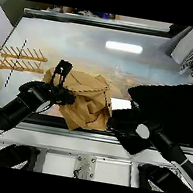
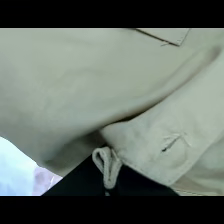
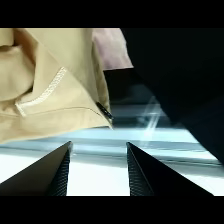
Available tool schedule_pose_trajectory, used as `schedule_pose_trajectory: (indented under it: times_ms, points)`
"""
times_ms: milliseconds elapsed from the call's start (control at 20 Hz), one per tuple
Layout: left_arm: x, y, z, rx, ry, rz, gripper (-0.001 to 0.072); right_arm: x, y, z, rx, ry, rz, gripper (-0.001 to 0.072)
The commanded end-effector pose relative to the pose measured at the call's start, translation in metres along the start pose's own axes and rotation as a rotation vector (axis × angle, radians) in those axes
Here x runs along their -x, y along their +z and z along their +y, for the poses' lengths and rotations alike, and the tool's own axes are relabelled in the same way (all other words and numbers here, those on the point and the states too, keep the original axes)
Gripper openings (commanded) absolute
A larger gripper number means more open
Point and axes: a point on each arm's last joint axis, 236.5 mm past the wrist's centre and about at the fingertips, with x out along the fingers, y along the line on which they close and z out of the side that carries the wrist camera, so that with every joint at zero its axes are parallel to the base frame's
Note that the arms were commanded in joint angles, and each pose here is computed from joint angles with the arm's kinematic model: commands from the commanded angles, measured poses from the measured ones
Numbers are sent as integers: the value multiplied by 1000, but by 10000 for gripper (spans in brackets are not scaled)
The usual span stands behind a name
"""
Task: Fold the clothes and pants, and hang the long-sleeved shirts on hangers.
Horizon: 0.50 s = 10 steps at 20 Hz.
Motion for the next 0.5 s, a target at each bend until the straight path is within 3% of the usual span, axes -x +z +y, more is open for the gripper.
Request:
schedule_pose_trajectory:
  times_ms: [0, 450]
  points:
    - [1, 0, -2, 6, -13, 1, 14, -26, -6, 7, -147, 57, -25, 368]
    - [1, 0, -2, 6, -13, 1, 14, -75, -17, 34, -312, 129, -65, 368]
